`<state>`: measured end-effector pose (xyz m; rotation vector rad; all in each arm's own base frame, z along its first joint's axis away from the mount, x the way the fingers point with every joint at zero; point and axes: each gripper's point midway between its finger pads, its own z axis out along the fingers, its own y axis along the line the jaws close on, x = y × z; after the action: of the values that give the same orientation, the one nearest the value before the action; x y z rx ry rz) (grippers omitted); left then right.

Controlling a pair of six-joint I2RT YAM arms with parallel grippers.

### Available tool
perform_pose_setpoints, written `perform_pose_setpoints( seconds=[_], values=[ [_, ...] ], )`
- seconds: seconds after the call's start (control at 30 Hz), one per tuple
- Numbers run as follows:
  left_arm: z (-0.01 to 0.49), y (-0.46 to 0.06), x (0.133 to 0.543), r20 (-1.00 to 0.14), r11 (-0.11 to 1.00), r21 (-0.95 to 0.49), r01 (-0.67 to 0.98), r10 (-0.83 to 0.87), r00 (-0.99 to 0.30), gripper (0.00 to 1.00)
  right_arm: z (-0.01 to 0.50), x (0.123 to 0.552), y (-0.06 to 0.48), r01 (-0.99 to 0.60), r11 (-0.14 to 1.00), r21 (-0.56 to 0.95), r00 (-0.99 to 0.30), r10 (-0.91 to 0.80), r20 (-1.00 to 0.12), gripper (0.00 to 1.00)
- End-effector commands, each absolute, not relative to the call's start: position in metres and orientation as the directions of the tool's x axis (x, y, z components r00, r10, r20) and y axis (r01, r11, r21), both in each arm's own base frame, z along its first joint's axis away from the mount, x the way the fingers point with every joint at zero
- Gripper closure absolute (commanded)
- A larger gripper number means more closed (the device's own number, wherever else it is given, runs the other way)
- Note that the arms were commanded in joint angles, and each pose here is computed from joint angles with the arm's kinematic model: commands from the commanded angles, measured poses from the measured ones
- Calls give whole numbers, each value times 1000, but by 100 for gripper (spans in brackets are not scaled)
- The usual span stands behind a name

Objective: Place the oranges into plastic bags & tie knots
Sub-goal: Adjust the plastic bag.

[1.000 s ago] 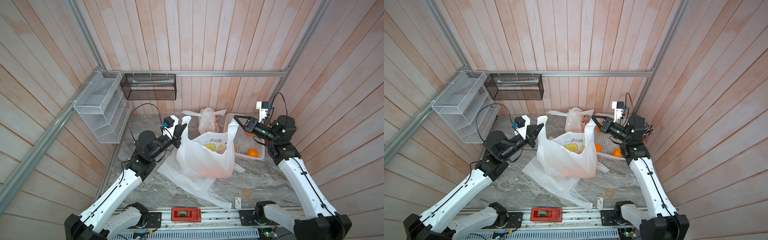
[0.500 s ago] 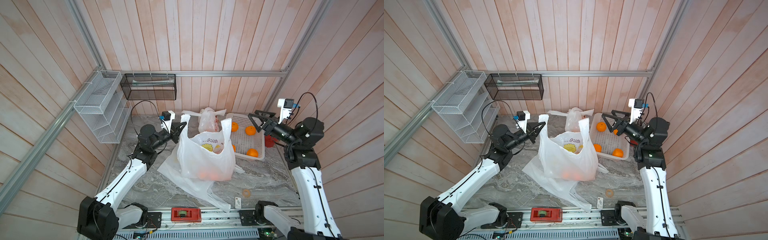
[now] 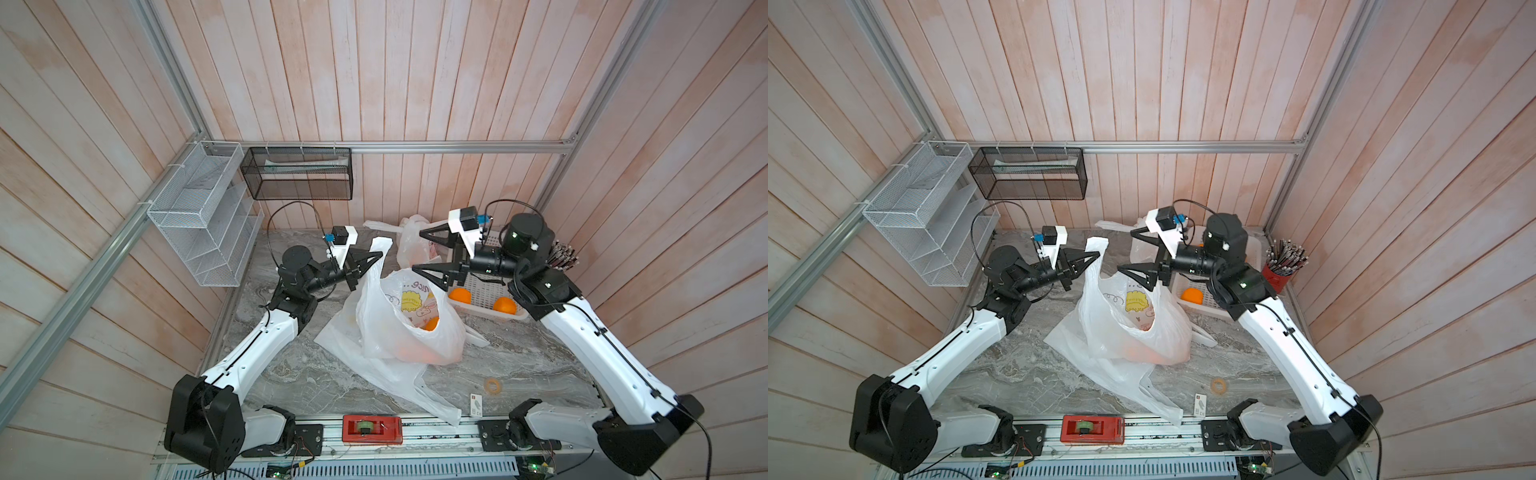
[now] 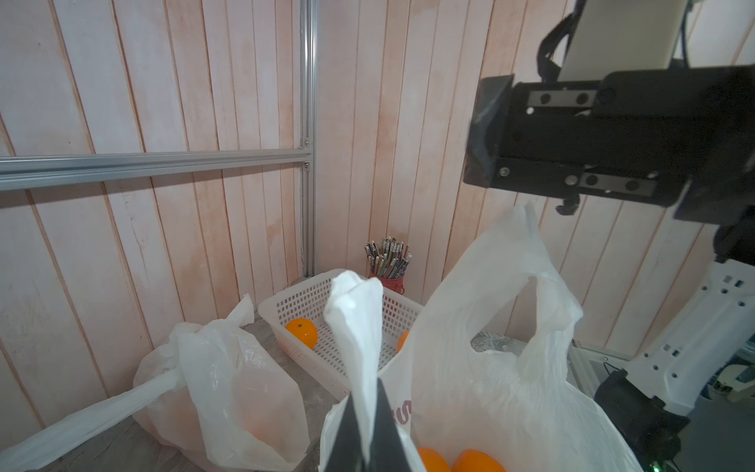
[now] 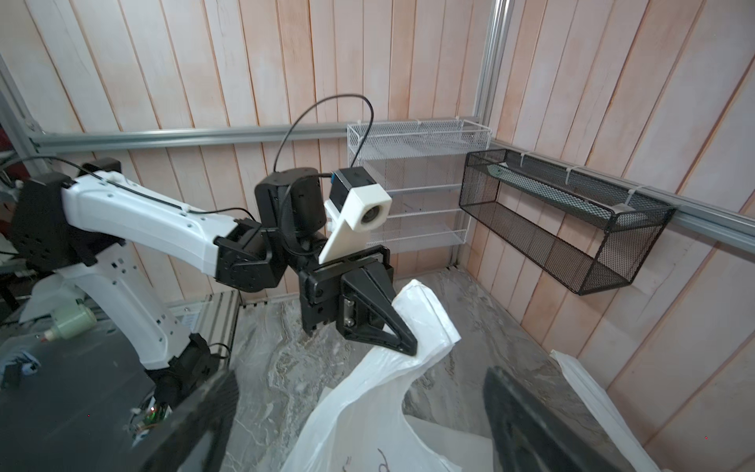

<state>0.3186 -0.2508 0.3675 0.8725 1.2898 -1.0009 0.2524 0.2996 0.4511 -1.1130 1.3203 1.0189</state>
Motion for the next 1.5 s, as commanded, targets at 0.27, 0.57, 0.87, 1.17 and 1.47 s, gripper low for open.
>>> perform_pose_setpoints(
  seconds=[0.27,0.57,0.87,1.17,1.47],
  values=[
    [377,-262,299,-986,175,120,977,-90,138,100,422,312,337,-978,149,-145,109,-226,-968,6],
    [376,-264,309,-987,198,123,972,-82,141,100,397,309,350,-998,50,23,-35,-257,-966,50],
    [373,-265,320,-989,225,103,969,-80,123,100,400,288,346,-998,-25,57,-50,-228,-972,48],
    [373,-265,321,-989,222,104,969,-82,125,100,397,287,343,-996,-11,84,-80,-227,-971,53],
    [366,-265,324,-991,232,86,969,-77,107,85,402,287,342,-997,-3,76,-73,-228,-971,100]
  ],
)
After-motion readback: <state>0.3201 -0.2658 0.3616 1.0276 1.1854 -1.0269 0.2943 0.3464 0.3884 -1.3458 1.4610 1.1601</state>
